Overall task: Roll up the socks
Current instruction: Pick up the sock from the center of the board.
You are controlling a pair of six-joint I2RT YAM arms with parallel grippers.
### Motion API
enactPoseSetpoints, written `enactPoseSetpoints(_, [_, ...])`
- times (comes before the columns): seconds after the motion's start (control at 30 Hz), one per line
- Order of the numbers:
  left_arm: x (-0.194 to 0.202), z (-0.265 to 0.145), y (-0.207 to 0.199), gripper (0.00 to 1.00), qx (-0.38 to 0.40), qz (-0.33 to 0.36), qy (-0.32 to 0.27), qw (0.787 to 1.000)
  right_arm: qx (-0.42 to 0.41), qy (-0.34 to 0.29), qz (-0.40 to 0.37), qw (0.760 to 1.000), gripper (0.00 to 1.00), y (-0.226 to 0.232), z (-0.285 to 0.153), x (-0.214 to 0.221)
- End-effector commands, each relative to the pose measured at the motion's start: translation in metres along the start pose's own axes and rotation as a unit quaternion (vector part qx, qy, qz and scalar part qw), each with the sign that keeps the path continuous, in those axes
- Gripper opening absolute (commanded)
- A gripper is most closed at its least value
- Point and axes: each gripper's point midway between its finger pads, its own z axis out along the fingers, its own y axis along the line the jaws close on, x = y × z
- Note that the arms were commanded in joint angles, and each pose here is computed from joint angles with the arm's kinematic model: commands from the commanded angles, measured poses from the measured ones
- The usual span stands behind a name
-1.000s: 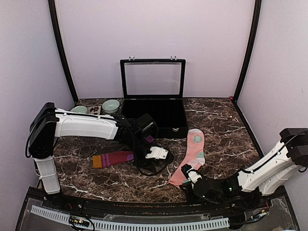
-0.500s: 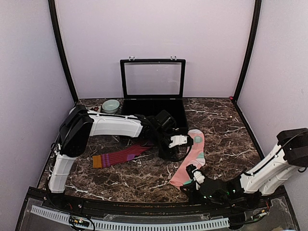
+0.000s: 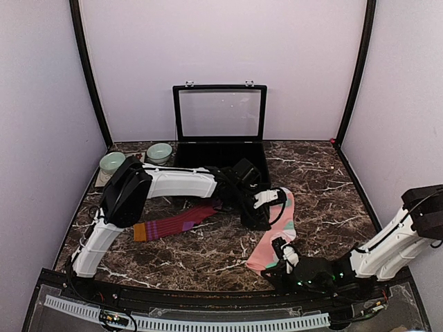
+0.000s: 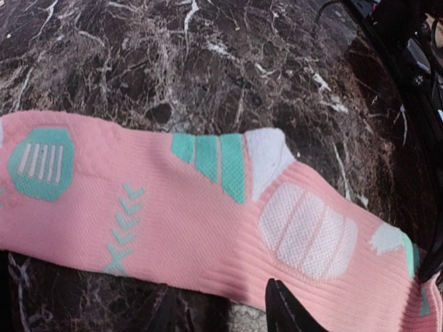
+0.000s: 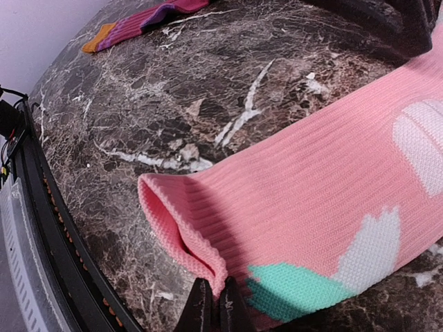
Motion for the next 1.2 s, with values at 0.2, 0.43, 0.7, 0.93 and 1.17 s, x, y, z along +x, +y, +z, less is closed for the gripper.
enactPoseSetpoints(0.2, [-0.014,0.009,0.001,0.47,0.028,-0.060,-0.015,0.998,0.043,0.050,-0.024,0.998,0.00,-0.029,-0.011,0.025])
enactPoseSetpoints(0.43, [-0.008,0.025,0.028,0.47,-0.030,-0.066,-0.001,0.997,0.043,0.047,-0.024,0.998,0.00,-0.029,-0.009,0.025])
enactPoseSetpoints(0.7, [-0.003,0.036,0.010,0.27,0.020,-0.055,-0.004,0.998,0.039,0.056,-0.020,0.997,0.00,-0.025,-0.003,0.029])
enactPoseSetpoints(0.93, [-0.012,0.030,-0.007,0.00,0.063,-0.051,-0.022,0.996,0.045,0.052,-0.014,0.998,0.00,-0.028,-0.004,0.028])
enactPoseSetpoints(1.17, [-0.059,-0.003,-0.007,0.00,0.045,-0.012,-0.080,0.996,0.054,0.047,-0.011,0.997,0.00,-0.033,-0.007,0.026])
